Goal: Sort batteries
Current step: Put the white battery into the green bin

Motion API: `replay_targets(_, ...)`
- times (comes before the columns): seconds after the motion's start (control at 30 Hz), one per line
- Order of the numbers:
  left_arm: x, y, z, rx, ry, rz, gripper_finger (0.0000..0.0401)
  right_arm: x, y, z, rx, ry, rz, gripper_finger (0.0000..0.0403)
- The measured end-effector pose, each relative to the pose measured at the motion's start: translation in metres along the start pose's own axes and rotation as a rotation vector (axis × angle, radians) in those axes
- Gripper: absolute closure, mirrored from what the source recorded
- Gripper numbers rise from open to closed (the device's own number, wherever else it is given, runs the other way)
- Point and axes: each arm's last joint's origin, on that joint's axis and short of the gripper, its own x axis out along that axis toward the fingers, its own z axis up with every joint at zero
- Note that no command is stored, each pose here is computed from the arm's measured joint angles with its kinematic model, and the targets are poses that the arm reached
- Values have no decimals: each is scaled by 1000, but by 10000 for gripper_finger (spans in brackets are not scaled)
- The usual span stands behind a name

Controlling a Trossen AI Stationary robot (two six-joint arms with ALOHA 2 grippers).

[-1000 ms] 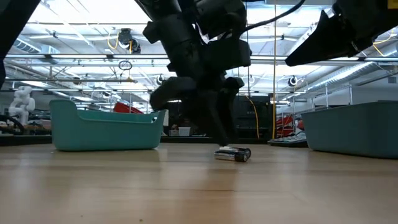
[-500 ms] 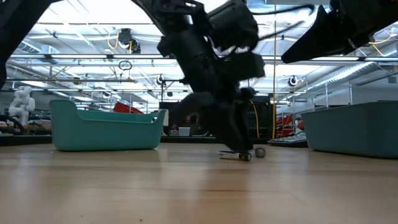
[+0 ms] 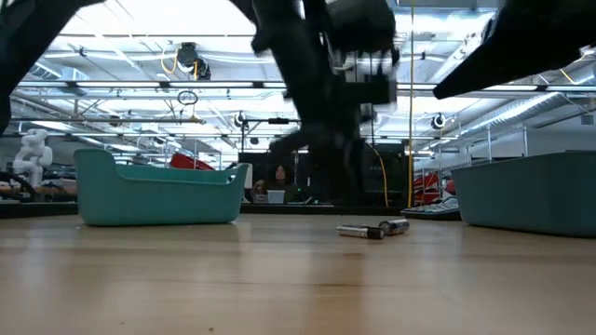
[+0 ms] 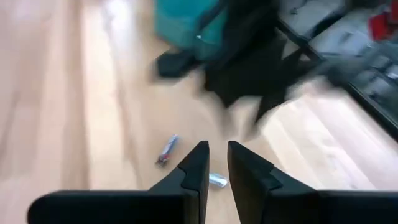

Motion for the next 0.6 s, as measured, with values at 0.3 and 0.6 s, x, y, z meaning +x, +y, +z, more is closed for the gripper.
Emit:
replay_targets(0.3, -62, -6, 2, -136, 23, -13, 287, 21, -8, 3, -115, 201, 208, 316)
replay_targets(0.6, -78, -44, -3, -176, -140, -47, 287, 56, -36, 20, -243, 317, 317, 270)
